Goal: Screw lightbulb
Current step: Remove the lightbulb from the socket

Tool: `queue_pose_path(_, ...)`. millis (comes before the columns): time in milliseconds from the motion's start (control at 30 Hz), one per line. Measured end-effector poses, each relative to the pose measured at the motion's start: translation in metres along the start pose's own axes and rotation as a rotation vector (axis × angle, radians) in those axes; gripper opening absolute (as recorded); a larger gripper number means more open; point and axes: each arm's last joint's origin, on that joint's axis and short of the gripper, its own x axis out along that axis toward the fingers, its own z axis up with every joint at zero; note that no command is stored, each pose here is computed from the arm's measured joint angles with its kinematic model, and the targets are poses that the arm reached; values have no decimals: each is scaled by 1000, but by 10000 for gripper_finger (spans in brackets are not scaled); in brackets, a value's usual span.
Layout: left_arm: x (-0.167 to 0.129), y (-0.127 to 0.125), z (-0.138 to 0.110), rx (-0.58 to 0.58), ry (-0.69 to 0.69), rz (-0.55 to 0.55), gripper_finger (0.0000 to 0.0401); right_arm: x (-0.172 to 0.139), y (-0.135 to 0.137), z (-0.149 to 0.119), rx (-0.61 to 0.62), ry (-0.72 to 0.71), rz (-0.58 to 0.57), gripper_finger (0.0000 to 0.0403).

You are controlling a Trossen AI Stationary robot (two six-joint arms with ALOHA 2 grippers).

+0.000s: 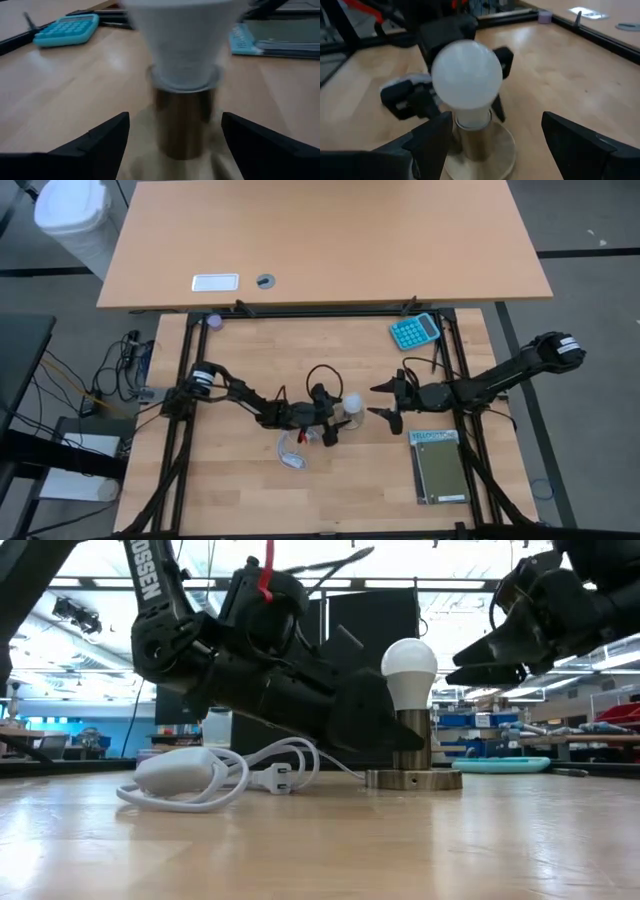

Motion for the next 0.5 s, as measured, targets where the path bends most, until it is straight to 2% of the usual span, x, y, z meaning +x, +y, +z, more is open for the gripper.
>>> queue_pose_path(500,5,12,-1,-25,-11,59,294,20,2,-20,22,85,54,308)
